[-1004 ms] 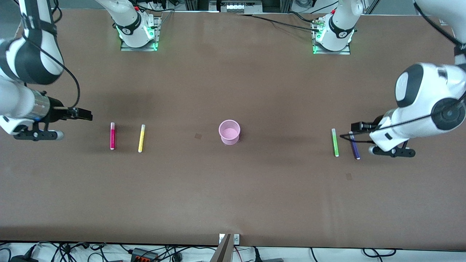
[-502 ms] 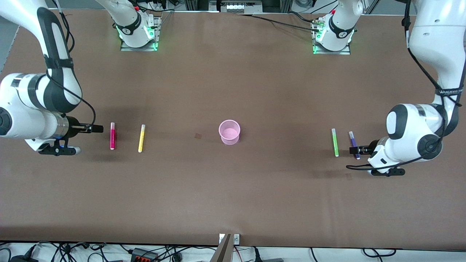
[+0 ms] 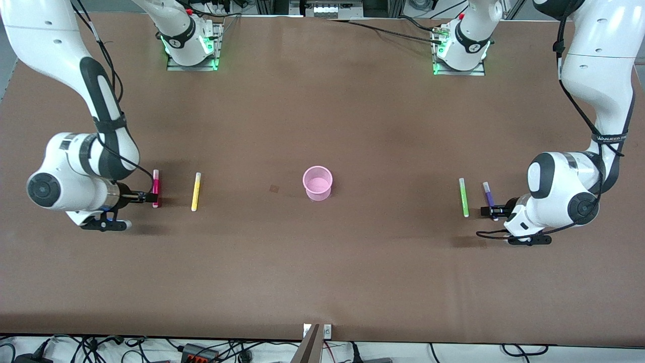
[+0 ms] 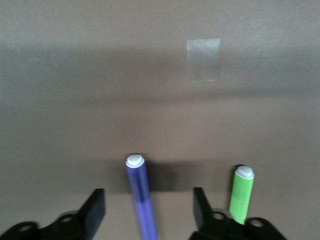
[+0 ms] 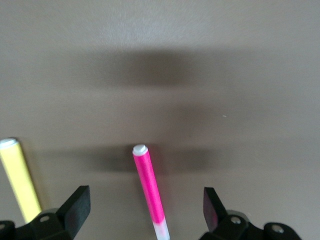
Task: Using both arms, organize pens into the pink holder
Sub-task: 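Grasp the magenta pen with the right gripper while the left gripper grasps the purple pen, then carry the purple pen with the left gripper over the pink cup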
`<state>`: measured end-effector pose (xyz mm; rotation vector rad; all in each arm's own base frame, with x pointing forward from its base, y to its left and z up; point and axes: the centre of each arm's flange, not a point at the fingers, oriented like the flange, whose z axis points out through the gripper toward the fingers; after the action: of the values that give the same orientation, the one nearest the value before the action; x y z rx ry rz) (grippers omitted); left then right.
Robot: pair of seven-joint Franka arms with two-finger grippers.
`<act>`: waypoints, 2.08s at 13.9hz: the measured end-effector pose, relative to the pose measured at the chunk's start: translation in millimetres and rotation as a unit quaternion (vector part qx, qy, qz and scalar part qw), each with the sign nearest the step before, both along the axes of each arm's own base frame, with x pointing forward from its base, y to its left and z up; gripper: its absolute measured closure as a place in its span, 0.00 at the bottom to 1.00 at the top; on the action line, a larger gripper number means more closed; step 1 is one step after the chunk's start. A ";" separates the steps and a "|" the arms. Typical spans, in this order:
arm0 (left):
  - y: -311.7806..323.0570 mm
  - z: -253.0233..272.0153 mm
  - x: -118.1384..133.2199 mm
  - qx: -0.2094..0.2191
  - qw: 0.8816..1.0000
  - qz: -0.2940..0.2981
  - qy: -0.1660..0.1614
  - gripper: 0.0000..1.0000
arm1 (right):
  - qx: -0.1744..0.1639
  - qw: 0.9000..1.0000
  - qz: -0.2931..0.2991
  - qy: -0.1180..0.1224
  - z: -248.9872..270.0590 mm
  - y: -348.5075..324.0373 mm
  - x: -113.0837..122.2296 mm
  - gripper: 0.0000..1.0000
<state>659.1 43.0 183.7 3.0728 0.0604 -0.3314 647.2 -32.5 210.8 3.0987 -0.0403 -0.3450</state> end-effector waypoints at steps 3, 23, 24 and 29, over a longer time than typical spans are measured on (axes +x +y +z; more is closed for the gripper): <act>-0.9 -12.2 0.4 -0.002 1.000 -0.001 -0.005 0.39 | 0.000 1.000 0.004 0.010 -21.9 2.1 -2.6 0.00; -215.3 171.1 -25.8 -0.077 0.974 -0.213 0.011 0.82 | 0.014 0.997 0.070 0.009 -35.4 3.7 -1.1 0.58; -246.3 173.5 -36.4 -0.104 0.968 -0.229 0.018 0.82 | 0.014 0.997 0.071 0.009 -35.2 3.9 -0.8 0.63; -344.7 164.7 -53.7 -0.269 0.891 -0.364 -0.045 0.82 | 0.014 0.997 0.073 0.008 -34.8 4.1 -0.3 0.69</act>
<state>605.3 -301.7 348.4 2.4214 -1.0185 -0.1763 647.0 -28.5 176.0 3.1028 0.1914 -0.3696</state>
